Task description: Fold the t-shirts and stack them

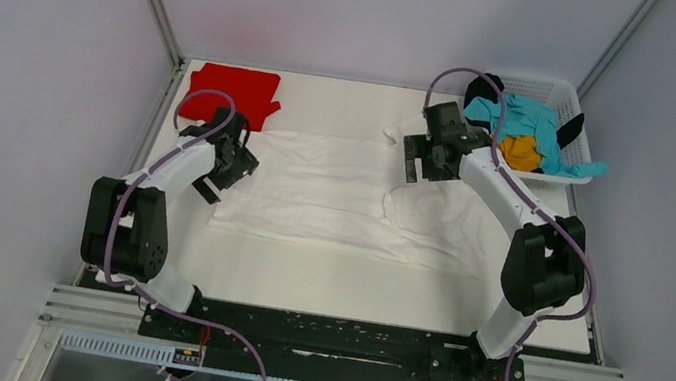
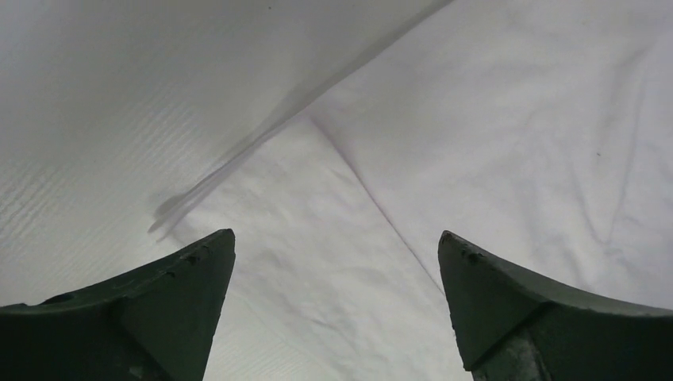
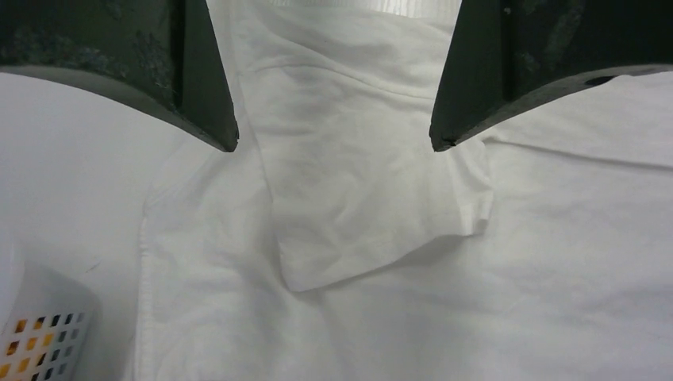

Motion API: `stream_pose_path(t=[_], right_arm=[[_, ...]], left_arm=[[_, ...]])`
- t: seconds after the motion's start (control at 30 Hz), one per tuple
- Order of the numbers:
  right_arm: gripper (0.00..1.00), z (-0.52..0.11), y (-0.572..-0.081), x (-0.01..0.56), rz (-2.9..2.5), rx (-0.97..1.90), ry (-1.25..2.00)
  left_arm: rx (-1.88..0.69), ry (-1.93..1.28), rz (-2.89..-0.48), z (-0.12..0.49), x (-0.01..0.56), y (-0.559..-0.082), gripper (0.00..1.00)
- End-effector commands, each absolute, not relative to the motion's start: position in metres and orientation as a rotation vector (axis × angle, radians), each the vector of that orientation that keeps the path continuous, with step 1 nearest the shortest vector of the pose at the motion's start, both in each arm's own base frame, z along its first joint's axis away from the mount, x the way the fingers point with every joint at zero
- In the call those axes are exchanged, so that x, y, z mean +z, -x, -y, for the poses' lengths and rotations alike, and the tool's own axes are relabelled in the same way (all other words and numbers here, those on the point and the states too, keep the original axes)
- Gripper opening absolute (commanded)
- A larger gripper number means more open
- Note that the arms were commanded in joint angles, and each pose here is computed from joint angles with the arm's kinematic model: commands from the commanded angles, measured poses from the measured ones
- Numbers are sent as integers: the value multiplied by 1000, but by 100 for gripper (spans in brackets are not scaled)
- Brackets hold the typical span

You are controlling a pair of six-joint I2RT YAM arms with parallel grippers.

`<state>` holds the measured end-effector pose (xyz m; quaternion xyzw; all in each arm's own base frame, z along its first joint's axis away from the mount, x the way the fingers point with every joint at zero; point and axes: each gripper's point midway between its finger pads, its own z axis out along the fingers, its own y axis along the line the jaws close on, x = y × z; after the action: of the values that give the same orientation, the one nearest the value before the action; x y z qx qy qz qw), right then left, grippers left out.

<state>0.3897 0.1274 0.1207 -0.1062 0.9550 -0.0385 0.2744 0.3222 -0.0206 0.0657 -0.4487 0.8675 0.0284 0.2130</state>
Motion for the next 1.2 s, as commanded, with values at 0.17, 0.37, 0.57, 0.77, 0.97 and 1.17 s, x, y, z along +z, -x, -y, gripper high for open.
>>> stream_pose_path(t=[0.17,0.37,0.57,0.77,0.97,1.17], right_arm=[[100,-196,-326,77,-2664,561,101],[100,-186,-297,33,-2802,523,26],[100,-162,-240,11,-2890,482,-62],[99,-142,-173,2,-2998,492,-140],[99,-128,-137,10,-3019,491,-149],[100,-136,-160,39,-2882,542,-96]], left_arm=[[-311,1092,-2467,79,69,-345,99],[-266,1068,-2606,87,26,-328,99],[-220,1091,-2666,80,7,-272,99],[-182,1146,-2682,70,1,-211,99],[-199,1174,-2653,66,7,-177,99],[-245,1123,-2638,69,22,-178,99]])
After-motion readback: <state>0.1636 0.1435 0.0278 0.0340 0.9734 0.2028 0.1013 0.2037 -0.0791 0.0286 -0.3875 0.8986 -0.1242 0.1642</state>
